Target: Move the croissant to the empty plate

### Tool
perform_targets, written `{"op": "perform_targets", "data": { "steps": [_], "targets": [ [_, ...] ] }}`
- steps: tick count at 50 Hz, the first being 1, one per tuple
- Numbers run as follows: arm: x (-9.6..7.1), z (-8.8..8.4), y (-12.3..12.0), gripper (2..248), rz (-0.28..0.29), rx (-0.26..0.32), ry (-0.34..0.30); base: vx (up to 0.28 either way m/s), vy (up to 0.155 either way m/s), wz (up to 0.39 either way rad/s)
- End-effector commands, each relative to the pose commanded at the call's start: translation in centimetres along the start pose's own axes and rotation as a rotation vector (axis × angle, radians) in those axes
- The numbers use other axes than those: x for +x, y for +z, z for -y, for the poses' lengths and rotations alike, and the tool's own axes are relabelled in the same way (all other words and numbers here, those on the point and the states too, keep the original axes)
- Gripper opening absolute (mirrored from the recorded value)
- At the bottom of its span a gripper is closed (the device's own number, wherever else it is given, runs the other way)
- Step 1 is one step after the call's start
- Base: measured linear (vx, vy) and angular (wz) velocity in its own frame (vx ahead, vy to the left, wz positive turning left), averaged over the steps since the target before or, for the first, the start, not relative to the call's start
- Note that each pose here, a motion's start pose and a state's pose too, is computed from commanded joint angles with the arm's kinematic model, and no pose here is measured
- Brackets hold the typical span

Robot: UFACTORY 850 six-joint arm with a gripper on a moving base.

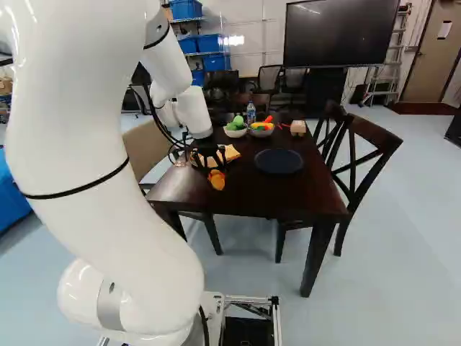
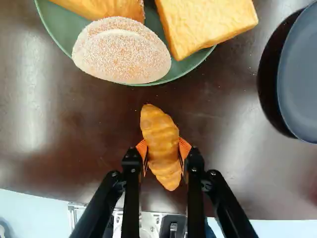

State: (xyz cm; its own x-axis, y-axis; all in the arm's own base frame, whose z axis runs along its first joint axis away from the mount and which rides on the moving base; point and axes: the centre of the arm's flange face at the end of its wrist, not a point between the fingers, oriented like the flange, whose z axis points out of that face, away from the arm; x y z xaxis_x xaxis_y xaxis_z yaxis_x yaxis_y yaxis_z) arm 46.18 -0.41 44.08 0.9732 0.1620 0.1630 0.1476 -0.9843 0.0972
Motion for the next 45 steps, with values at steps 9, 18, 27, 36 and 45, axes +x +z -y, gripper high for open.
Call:
{"op": "perform_targets", "data": {
  "steps": [9,18,27,36,45],
  "targets": [
    [-0.1,0.0,-0.2,92,-0.005,-0.001,0.000,0.000,0.000,0.000],
    [-0.4,0.0,-1.4,92,-0.027,-0.004,0.002,0.000,0.000,0.000],
    [-0.8,-0.8,-2.6,92,-0.050,-0.011,0.019,0.000,0.000,0.000],
    [-1.1,-2.4,-3.8,92,-0.056,-0.022,0.055,0.000,0.000,0.000],
    [-0.9,-4.1,-4.8,92,-0.062,-0.031,0.093,0.000,0.000,0.000]
  ]
}}
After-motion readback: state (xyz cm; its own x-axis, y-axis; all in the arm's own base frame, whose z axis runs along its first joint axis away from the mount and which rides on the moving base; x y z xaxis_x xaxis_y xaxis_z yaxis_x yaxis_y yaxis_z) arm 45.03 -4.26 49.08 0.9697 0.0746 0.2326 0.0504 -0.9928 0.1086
